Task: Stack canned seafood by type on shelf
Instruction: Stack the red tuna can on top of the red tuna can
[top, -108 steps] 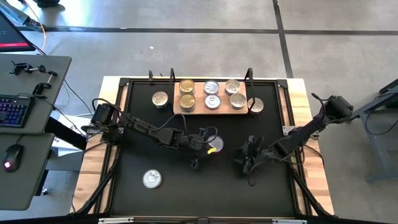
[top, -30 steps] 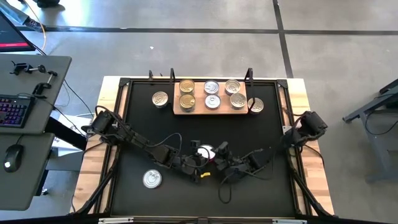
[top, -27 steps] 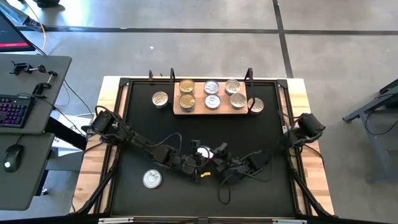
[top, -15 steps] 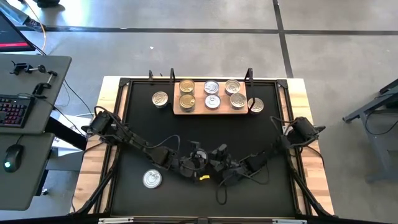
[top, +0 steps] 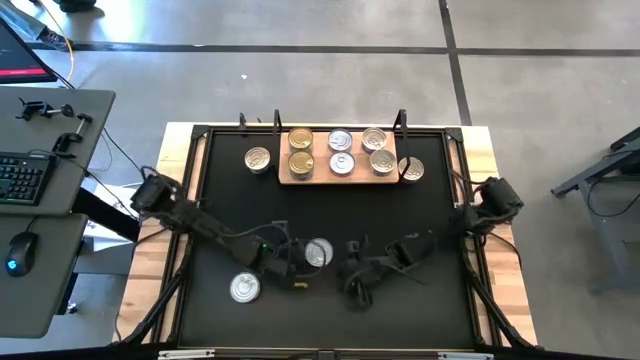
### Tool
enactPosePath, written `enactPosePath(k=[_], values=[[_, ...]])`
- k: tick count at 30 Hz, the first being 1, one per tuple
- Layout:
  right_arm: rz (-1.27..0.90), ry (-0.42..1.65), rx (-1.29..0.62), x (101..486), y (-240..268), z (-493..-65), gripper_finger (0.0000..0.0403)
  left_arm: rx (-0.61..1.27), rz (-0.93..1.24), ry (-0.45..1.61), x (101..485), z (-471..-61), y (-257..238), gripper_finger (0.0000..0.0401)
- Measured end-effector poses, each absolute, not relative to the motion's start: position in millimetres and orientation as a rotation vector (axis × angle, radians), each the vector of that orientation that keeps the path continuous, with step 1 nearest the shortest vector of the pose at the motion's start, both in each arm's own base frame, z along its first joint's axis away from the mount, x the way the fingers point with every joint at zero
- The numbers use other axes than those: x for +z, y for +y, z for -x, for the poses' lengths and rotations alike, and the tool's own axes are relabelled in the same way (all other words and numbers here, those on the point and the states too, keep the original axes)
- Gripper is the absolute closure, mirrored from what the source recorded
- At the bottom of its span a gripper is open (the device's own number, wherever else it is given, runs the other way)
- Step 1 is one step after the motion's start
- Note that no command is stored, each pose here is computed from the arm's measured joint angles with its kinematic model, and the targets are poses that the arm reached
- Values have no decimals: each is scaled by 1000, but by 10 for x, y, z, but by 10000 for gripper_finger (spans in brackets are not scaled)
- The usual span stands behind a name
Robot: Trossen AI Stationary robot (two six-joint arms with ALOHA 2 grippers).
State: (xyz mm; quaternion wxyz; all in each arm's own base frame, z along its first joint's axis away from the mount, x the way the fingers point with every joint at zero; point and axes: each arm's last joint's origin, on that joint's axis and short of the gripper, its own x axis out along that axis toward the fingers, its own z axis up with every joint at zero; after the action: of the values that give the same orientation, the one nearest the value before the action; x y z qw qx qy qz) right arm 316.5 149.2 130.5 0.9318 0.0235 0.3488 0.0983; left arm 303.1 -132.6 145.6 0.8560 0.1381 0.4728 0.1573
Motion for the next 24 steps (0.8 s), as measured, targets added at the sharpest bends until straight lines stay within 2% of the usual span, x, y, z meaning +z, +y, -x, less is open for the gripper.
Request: enactPosePath(k=[4,8,10,12,15,18,21,24], values=[[-89,738,113,1216,1253,-3271,256,312,-299,969,1208,-3126,-1193,401],[-134,741,-73,1211,975,-3333,301,233,-286,988,1166,-3182,-1153,401],[-144,771,-158,1229,819,-3324,317,188,-286,977,1228,-3183,-1230,401],[-151,773,-321,1262,681,-3292,331,137,-299,912,1360,-3187,-1413,401],[-84,773,-487,1340,585,-3211,348,137,-252,839,1615,-3114,-1589,401],[-40,812,-423,1379,640,-3167,357,188,-242,876,1629,-3019,-1591,401],[-81,874,-211,1358,779,-3160,359,262,-227,912,1604,-2997,-1507,401],[-138,909,-49,1275,909,-3178,359,330,-238,939,1424,-3022,-1332,401]])
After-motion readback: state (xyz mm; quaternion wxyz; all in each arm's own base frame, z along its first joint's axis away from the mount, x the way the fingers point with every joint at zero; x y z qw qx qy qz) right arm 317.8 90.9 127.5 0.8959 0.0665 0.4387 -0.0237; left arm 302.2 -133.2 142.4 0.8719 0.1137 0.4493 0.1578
